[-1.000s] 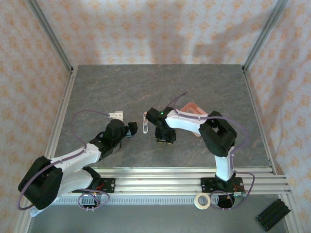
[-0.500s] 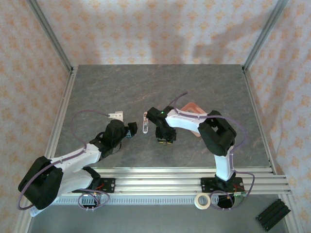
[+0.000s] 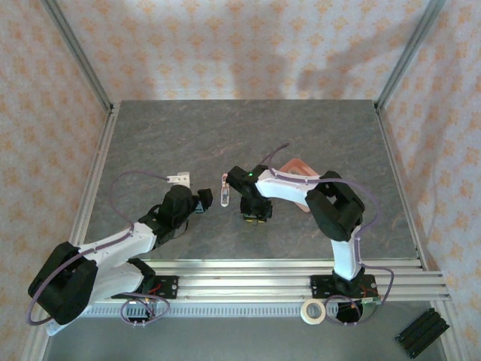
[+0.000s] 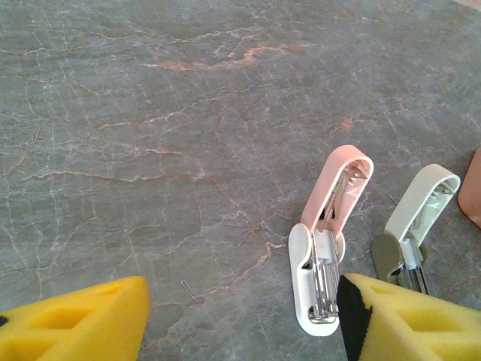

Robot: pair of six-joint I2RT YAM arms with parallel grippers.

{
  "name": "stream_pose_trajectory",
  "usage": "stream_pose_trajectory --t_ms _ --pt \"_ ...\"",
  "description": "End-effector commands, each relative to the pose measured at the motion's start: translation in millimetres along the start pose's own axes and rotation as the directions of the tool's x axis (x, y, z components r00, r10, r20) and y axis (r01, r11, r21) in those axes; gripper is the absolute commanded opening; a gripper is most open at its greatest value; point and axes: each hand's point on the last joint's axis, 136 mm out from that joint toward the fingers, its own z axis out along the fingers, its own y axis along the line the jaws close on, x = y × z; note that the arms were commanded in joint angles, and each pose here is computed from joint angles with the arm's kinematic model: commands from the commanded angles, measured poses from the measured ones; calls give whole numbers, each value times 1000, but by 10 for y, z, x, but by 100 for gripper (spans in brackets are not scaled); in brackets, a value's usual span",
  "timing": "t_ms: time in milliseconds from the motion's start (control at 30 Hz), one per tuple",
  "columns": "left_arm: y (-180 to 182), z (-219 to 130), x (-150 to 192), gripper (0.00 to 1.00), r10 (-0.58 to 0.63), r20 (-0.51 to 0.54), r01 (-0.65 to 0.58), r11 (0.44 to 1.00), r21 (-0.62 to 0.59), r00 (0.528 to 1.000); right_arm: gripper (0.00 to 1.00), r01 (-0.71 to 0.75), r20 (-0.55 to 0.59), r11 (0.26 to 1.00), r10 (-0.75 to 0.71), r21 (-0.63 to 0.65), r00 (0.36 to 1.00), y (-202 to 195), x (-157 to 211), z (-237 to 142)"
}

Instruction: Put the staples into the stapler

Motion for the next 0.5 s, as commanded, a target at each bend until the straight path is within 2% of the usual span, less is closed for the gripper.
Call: stream_pose_trajectory --t_ms 0,200,467 --pt "44 19 -7 69 -17 14 17 1000 -12 1000 26 -11 35 1000 10 19 999 -25 -97 -61" --pt "30 24 -3 68 -18 11 18 1000 -6 1000 22 -9 37 1000 9 10 999 -4 -107 -63" --pt "29 23 -16 69 -19 14 19 1000 -7 1000 23 -16 28 1000 16 17 999 -35 -113 6"
